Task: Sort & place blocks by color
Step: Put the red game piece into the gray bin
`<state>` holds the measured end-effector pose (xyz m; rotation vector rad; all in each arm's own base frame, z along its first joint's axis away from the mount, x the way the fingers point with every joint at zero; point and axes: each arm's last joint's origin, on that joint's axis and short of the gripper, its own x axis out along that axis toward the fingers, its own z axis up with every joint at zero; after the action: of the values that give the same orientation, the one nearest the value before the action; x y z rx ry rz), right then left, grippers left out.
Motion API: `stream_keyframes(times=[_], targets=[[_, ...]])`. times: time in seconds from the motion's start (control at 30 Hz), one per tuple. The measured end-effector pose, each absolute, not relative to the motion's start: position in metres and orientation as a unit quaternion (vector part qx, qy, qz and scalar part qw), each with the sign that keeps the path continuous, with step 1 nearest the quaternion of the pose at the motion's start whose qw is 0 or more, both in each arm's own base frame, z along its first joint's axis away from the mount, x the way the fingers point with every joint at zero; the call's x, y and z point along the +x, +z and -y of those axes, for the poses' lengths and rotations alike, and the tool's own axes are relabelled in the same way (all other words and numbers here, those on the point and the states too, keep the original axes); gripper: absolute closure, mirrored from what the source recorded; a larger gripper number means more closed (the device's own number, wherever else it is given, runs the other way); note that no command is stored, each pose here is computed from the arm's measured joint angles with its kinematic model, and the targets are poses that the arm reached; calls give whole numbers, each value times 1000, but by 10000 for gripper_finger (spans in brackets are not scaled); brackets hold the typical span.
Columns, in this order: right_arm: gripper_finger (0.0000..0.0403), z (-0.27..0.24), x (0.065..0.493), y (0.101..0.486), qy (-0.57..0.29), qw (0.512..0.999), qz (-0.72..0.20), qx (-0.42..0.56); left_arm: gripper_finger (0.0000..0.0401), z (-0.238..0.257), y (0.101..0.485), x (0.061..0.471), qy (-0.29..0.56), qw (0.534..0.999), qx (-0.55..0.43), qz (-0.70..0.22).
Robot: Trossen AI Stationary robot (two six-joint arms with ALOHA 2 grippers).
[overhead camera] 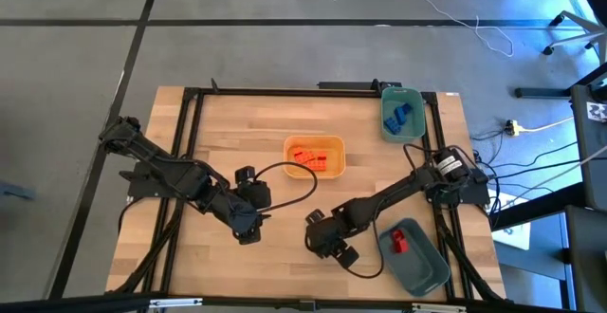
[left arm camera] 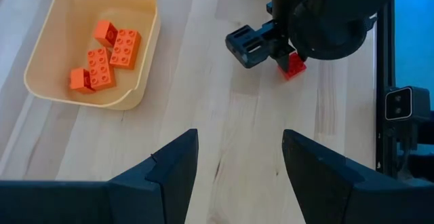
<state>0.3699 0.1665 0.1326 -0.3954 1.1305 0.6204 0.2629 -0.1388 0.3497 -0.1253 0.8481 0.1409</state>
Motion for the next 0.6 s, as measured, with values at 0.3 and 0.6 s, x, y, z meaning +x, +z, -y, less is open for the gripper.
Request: stream_keyframes(times=[0.3,0.6], targets=[[243,-164,371,133,266,789,-527,-171,195,137,350,264,71,907,-62,-410],[265,-164,372,134,264,790,-524,-176,195,137,350,264,67,908,-50,-411]])
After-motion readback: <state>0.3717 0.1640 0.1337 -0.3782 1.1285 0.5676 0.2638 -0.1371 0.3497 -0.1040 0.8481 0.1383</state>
